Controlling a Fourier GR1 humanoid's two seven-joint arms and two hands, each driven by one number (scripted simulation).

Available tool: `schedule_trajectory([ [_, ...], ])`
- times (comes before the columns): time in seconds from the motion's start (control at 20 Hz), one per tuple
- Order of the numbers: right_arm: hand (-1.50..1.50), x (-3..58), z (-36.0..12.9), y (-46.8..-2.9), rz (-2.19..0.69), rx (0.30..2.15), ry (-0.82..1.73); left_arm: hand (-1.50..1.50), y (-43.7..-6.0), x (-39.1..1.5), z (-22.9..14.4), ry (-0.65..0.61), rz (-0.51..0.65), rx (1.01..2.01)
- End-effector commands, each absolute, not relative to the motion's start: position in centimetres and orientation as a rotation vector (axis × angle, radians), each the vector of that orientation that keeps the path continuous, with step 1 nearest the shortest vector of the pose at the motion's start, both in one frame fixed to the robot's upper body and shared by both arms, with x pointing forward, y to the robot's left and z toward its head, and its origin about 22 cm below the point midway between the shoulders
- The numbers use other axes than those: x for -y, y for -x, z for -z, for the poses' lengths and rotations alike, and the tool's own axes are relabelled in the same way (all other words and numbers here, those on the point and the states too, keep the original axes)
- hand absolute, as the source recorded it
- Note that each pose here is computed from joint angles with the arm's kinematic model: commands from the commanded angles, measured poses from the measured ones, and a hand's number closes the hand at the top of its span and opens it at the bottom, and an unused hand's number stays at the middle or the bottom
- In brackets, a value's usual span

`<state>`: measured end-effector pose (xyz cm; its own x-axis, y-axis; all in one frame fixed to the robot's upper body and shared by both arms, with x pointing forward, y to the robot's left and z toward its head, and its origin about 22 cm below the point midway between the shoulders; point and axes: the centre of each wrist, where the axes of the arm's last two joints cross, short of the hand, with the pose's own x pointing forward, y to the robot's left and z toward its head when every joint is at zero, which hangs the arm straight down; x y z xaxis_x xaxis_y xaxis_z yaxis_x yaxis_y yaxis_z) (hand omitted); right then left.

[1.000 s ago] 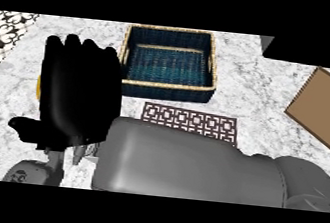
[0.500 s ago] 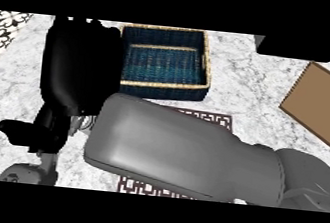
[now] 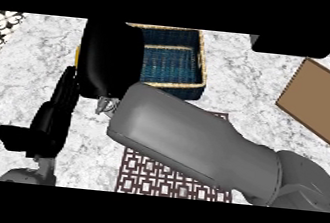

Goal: Pick the lemon from the placemat and place it in the basket

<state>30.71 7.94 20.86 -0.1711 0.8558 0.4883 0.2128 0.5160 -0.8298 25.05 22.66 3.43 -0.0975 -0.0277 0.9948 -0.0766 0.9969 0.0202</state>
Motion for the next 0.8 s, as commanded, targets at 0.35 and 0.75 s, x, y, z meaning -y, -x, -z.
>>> schedule_trajectory([
  [0.35,1.50,-6.3,-16.1,-33.5,-0.724,1.471,1.009,0.00,-24.6,-22.4,-3.7,-0.053,-0.030,1.681],
  [0.75,1.50,-4.8,-13.9,-33.7,-0.706,1.473,0.954,0.00,-24.4,-23.4,-3.0,-0.084,-0.048,1.671],
])
